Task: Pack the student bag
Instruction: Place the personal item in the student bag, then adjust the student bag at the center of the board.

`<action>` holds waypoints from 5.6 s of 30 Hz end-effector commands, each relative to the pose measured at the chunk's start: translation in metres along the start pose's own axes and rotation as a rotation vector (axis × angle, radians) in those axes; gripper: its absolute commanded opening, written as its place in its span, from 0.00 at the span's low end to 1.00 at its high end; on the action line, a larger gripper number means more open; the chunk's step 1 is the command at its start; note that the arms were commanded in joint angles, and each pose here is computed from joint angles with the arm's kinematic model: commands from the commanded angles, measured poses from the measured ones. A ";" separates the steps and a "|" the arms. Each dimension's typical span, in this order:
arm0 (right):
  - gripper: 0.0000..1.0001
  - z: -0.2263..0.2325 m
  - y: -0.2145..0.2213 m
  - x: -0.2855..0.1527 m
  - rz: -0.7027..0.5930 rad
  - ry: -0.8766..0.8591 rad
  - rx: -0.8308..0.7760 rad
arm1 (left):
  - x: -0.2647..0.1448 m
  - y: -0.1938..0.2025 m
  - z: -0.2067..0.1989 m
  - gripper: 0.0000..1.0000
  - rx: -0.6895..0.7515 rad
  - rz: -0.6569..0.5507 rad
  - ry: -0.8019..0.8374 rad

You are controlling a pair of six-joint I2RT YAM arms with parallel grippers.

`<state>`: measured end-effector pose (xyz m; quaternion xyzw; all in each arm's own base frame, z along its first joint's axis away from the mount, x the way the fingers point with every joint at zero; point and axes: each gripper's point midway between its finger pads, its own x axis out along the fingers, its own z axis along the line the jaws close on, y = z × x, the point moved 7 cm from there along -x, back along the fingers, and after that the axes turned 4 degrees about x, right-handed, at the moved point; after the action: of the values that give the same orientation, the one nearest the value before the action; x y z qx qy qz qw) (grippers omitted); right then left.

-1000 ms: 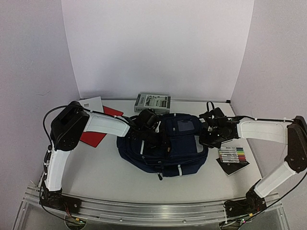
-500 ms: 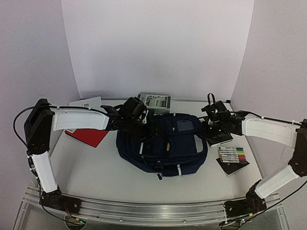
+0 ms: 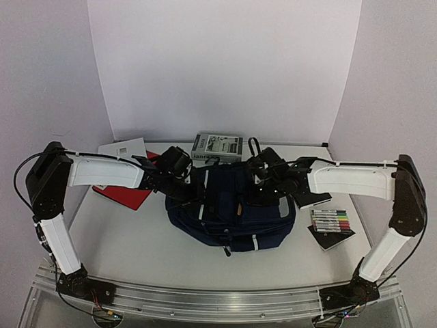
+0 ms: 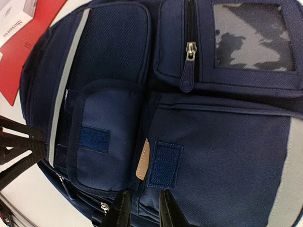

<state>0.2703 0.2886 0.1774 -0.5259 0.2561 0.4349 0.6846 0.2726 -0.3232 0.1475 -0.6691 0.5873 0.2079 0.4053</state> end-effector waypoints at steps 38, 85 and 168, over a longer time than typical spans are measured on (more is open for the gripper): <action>0.21 -0.029 -0.028 -0.006 -0.099 0.085 0.114 | 0.022 -0.015 -0.025 0.54 0.004 0.018 0.285; 0.21 -0.014 -0.037 -0.044 -0.122 -0.123 0.133 | -0.013 0.000 -0.076 0.81 0.268 -0.062 0.536; 0.45 -0.148 -0.014 0.021 -0.088 0.122 0.342 | 0.025 -0.069 0.114 0.28 -0.097 -0.034 -0.003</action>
<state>0.2942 0.1387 0.1262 -0.4549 0.3928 0.3015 0.7402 0.3668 -0.2469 0.0896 -0.6955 0.5570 0.2335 0.3891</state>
